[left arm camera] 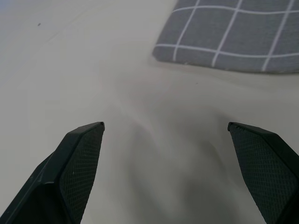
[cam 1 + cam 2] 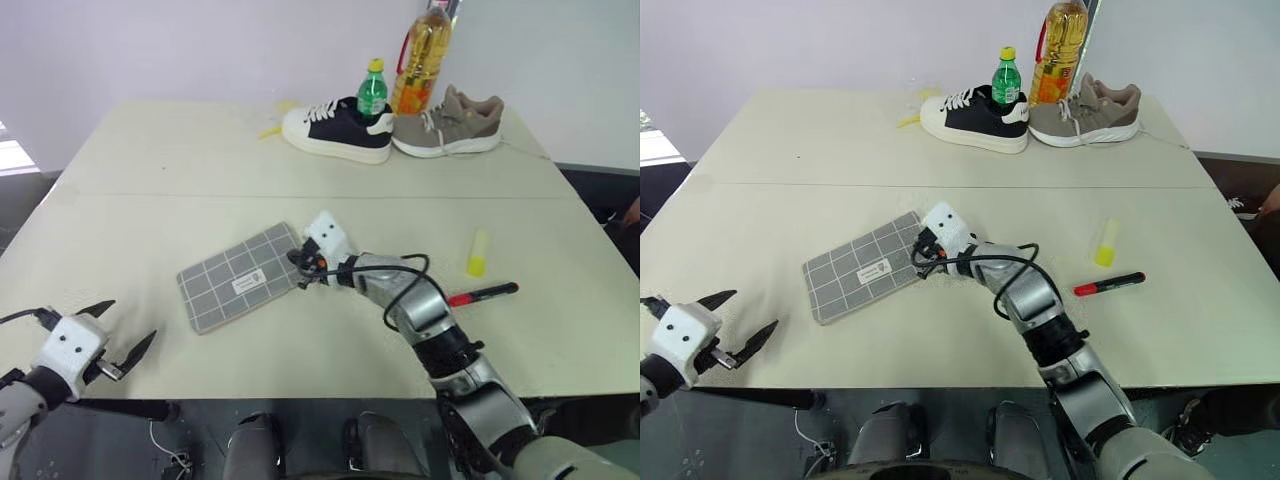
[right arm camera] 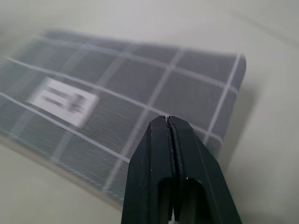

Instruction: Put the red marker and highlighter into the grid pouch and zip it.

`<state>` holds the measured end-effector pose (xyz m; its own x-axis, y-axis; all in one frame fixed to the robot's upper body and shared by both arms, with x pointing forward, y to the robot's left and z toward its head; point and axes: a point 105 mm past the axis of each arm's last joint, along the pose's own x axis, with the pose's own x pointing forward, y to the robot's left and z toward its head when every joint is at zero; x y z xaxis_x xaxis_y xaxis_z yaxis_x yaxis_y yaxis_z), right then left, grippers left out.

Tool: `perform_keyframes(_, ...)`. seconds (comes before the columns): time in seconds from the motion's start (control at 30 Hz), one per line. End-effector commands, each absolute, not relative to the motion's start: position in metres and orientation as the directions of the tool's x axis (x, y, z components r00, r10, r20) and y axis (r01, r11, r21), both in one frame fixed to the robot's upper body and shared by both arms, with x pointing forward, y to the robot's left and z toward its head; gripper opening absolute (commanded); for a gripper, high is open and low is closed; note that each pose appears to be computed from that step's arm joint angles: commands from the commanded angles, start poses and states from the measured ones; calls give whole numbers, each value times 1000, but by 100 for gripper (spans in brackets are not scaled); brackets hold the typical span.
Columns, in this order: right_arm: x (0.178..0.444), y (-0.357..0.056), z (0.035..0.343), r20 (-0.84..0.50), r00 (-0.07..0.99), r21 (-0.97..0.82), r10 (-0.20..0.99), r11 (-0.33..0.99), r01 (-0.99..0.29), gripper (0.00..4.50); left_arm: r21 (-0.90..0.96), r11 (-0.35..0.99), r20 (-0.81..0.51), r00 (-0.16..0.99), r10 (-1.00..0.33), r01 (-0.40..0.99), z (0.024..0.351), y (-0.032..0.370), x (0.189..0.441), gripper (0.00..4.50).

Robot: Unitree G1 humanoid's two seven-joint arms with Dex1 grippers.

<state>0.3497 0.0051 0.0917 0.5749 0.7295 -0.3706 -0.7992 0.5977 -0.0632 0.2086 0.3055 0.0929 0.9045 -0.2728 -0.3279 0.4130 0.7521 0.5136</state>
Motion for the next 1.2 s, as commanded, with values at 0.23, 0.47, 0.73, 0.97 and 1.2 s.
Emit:
perform_keyframes(0.23, 348, 7, 76, -477, 535, -22, 697, 599, -800, 5, 654, 530, -361, 839, -408, 539, 92, 281, 233, 450)
perform_keyframes(0.47, 343, 10, 71, -487, 520, -11, 702, 591, -807, 5, 799, 238, -341, 742, -577, 552, 94, 249, 254, 450)
perform_keyframes(0.73, 341, 13, 73, -478, 524, -18, 706, 588, -809, 0, 858, 87, -330, 674, -661, 506, 92, 240, 262, 260)
perform_keyframes(0.97, 344, 11, 79, -444, 551, -41, 706, 598, -800, 0, 887, 118, -252, 681, -687, 447, 99, 239, 265, 5)
perform_keyframes(1.2, 370, -18, 144, -201, 638, -100, 743, 633, -768, 56, 498, 655, -67, 779, -624, 568, 106, 213, 269, 0)
